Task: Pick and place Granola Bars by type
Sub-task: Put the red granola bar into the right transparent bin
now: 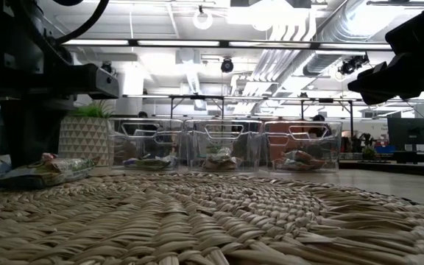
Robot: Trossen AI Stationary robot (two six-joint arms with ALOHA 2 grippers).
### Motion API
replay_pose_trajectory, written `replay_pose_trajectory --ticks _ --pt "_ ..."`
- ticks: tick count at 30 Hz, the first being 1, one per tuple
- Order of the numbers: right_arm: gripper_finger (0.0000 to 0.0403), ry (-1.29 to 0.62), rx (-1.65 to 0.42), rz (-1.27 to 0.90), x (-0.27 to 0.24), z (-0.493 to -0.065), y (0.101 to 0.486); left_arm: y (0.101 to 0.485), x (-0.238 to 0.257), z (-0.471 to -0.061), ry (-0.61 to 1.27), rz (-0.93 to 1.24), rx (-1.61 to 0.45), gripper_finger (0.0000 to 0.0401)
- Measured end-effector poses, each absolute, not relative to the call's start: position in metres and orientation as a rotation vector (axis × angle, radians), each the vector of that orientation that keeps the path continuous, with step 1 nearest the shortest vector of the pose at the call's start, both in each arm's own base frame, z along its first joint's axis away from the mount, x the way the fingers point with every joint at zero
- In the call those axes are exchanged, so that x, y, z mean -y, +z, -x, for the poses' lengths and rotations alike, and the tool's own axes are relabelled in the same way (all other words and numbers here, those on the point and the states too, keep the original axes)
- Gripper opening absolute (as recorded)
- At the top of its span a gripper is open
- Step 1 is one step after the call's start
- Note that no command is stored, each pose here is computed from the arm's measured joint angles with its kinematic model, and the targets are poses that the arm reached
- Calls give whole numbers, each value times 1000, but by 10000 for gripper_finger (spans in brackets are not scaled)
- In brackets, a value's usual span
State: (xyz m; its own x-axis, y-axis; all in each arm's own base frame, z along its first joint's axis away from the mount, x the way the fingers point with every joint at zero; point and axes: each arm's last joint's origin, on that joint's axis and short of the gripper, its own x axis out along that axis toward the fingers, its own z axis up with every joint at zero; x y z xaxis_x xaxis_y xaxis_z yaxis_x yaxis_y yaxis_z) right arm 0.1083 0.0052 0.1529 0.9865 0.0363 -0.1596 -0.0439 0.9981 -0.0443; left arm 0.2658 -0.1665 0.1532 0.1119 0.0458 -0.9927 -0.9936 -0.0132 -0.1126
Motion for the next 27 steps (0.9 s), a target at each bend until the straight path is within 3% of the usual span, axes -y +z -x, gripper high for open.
replay_pose_trajectory --ticks 17,27 --pt "0 40 -159 48 -5 -108 153 156 166 -265 1164 1218 -1096 86" --pt "0 40 -159 48 -5 -108 153 193 156 -252 1092 1188 -1040 78"
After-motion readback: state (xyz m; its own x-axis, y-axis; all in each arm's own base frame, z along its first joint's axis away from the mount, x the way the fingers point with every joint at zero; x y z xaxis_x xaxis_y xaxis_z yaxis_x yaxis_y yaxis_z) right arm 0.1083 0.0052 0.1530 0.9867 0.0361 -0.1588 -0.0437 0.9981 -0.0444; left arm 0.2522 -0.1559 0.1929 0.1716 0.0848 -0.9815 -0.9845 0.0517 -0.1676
